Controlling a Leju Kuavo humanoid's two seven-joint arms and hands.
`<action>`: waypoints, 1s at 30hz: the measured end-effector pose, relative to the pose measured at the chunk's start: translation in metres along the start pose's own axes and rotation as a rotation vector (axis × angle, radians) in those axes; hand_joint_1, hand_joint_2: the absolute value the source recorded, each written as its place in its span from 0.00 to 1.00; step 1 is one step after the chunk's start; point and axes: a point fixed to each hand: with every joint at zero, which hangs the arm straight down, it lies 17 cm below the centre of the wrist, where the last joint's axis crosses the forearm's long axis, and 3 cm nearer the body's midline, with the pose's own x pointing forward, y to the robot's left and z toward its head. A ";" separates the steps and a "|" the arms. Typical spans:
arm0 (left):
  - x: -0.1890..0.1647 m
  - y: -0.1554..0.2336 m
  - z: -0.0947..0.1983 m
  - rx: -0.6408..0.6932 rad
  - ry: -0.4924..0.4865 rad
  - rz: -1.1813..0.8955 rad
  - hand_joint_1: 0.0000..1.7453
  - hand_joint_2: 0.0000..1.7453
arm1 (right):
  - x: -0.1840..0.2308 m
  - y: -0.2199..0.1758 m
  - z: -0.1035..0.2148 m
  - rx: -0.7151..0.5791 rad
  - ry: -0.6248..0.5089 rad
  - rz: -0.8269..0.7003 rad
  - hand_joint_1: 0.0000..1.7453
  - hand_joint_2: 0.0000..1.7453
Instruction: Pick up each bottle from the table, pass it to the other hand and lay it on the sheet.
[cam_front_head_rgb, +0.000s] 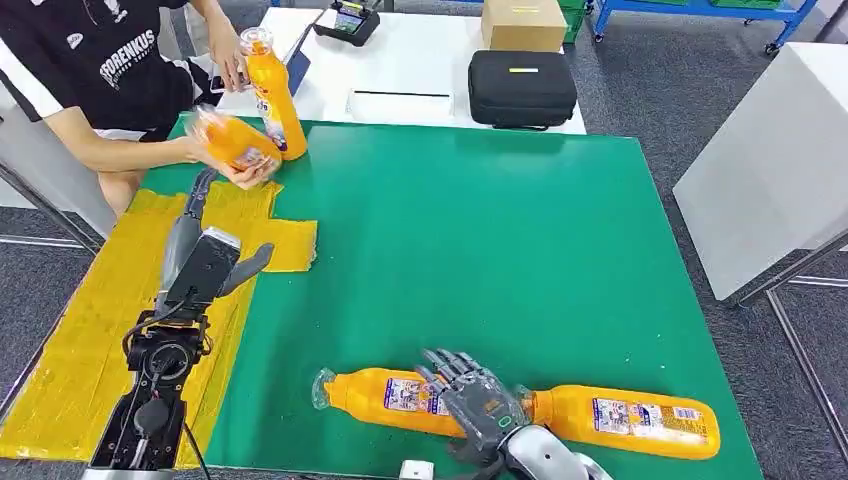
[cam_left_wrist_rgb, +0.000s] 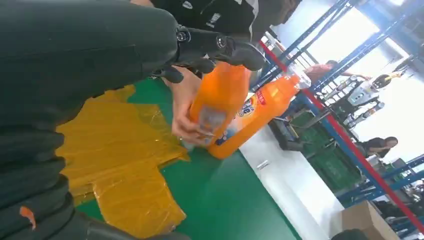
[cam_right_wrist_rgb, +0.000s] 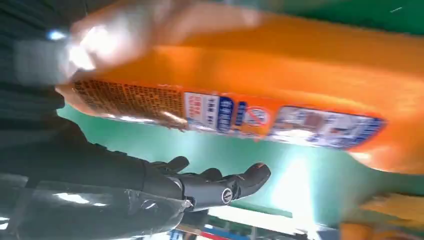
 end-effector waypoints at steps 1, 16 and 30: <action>0.000 0.000 0.000 0.000 0.001 0.000 0.00 1.00 | -0.002 0.001 0.000 0.002 0.007 0.003 0.00 1.00; 0.001 0.001 0.004 0.013 0.000 0.000 0.00 1.00 | -0.013 0.020 -0.009 0.045 0.133 -0.012 0.04 1.00; 0.020 -0.009 -0.001 0.000 -0.040 0.029 0.00 1.00 | -0.018 0.036 -0.021 0.101 0.184 -0.056 1.00 1.00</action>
